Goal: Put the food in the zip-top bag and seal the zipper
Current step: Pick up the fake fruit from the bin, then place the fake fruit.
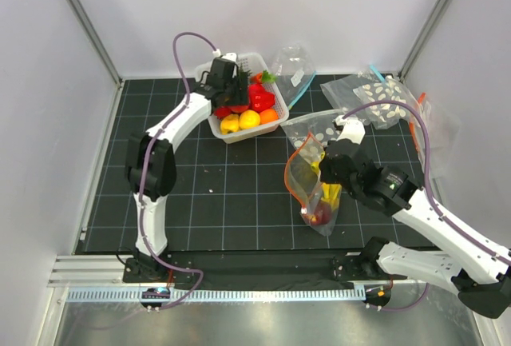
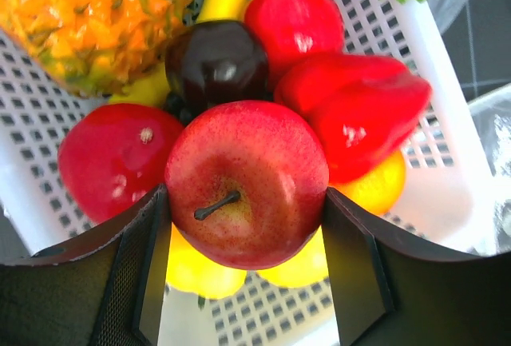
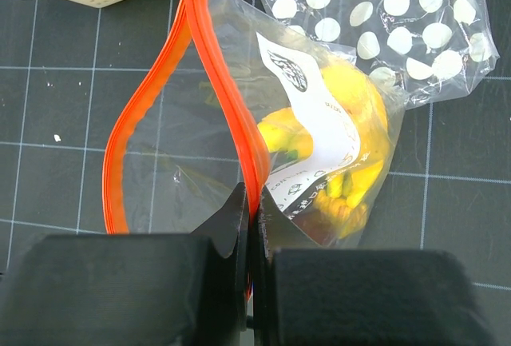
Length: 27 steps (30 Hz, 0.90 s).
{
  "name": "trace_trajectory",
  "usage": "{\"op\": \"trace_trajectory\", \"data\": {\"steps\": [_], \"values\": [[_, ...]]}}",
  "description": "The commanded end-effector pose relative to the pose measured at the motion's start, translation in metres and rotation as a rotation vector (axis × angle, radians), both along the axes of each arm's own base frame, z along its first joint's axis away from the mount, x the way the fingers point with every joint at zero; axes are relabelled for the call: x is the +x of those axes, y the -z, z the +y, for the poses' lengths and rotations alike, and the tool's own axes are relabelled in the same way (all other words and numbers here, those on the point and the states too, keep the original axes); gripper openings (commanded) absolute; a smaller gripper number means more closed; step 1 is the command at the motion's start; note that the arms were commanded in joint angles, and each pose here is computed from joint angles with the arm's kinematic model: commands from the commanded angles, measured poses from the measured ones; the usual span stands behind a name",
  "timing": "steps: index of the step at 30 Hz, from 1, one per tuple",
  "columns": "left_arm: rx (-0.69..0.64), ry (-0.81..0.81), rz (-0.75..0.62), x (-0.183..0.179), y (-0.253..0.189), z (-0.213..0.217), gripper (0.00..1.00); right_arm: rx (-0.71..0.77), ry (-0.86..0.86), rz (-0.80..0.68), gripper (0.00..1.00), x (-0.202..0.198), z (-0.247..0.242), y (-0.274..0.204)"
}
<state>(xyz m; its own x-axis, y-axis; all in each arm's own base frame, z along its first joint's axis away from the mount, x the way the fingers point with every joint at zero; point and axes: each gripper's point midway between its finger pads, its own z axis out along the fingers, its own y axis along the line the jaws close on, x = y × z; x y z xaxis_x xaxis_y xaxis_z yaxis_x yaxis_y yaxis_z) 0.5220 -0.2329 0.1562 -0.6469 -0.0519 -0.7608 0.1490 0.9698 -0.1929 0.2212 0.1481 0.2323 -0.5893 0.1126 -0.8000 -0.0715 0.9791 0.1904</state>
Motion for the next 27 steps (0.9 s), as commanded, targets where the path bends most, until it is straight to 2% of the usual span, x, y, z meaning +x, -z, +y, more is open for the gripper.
{"op": "trace_trajectory", "data": {"steps": [1,7,12,14,21,27], "values": [[-0.109,0.014,-0.139,-0.012,-0.08,0.0,0.41,0.037,-0.002,-0.049,0.01,0.003,0.001,-0.012],[-0.232,0.11,-0.154,-0.062,-0.121,-0.007,0.38,0.043,-0.024,-0.041,0.01,0.0,0.003,-0.013],[-0.371,0.272,-0.117,-0.128,-0.147,-0.034,0.33,0.054,-0.029,-0.039,0.01,0.0,0.006,-0.012],[-0.378,0.299,-0.101,-0.149,-0.142,-0.042,0.33,0.064,-0.035,-0.035,0.01,0.0,0.008,-0.012],[-0.456,0.471,-0.174,-0.247,-0.18,-0.077,0.31,0.092,-0.047,-0.018,0.01,0.0,0.016,-0.007],[-0.472,0.563,-0.165,-0.308,-0.178,-0.097,0.31,0.09,-0.038,-0.022,0.01,-0.001,0.013,-0.01]]}}
